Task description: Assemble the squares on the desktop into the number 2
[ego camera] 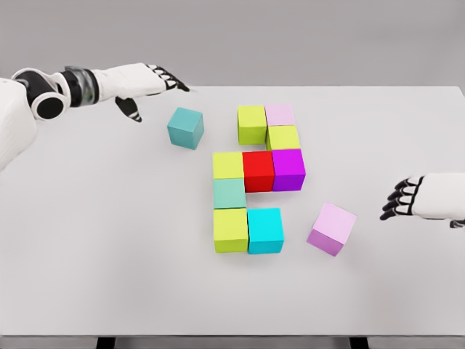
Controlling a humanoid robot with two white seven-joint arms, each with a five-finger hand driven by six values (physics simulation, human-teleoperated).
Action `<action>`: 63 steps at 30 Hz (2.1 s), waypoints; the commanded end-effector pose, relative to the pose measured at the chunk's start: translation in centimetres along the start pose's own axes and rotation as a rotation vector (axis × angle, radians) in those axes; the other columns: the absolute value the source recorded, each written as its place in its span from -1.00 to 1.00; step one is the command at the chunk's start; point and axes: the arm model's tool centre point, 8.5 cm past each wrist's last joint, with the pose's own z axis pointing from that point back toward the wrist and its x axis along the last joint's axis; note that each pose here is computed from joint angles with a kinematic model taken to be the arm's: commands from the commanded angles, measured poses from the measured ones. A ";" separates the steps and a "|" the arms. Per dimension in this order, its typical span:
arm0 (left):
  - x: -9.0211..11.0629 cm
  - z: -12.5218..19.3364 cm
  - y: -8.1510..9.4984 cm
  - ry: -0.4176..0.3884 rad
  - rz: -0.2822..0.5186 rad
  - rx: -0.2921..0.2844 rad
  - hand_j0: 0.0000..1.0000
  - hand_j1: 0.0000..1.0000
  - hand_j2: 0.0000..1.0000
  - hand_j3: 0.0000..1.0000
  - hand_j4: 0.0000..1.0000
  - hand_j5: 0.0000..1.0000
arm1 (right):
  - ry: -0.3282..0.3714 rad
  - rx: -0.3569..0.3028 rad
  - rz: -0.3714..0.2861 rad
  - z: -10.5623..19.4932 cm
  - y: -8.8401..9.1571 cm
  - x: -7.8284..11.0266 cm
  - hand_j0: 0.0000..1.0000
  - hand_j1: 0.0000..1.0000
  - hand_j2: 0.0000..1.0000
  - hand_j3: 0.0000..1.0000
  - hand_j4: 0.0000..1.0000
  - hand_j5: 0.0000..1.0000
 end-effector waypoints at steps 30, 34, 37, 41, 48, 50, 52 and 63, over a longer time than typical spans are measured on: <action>1.0 2.4 -4.1 -0.033 -0.049 -0.085 0.58 0.58 0.58 0.58 0.58 0.58 | -0.148 0.001 0.071 -5.7 -0.9 2.4 0.89 0.89 0.89 0.89 0.89 0.89; 1.5 2.4 -4.0 -0.048 -0.056 -0.079 0.58 0.58 0.58 0.58 0.58 0.58 | -0.147 -0.002 0.069 -5.6 -1.0 2.4 0.89 0.89 0.89 0.89 0.89 0.89; 1.7 2.4 -4.0 -0.054 -0.060 -0.077 0.58 0.58 0.58 0.58 0.58 0.58 | -0.145 -0.002 0.073 -5.6 -1.1 2.3 0.89 0.89 0.89 0.89 0.89 0.89; 2.1 2.1 -4.6 -0.065 -0.055 -0.082 0.58 0.58 0.58 0.58 0.58 0.58 | -0.141 -0.005 0.074 -5.5 -1.2 2.2 0.90 0.90 0.90 0.90 0.90 0.90; 3.0 1.7 -4.3 -0.088 -0.064 -0.073 0.58 0.58 0.58 0.58 0.58 0.58 | -0.130 -0.018 0.079 -5.3 -1.7 1.9 0.90 0.90 0.90 0.90 0.90 0.90; 3.5 1.5 -4.4 -0.101 -0.067 -0.071 0.58 0.58 0.58 0.58 0.58 0.58 | -0.131 -0.020 0.079 -5.3 -1.8 1.9 0.90 0.90 0.90 0.90 0.90 0.90; 3.8 1.5 -4.3 -0.108 -0.071 -0.068 0.58 0.58 0.58 0.58 0.58 0.58 | -0.129 -0.027 0.084 -5.3 -2.1 1.9 0.90 0.90 0.90 0.90 0.90 0.90; 4.7 1.2 -4.0 -0.136 -0.083 -0.054 0.59 0.59 0.59 0.59 0.59 0.59 | -0.089 -0.028 0.078 -5.2 -2.2 0.3 0.90 0.90 0.90 0.90 0.90 0.90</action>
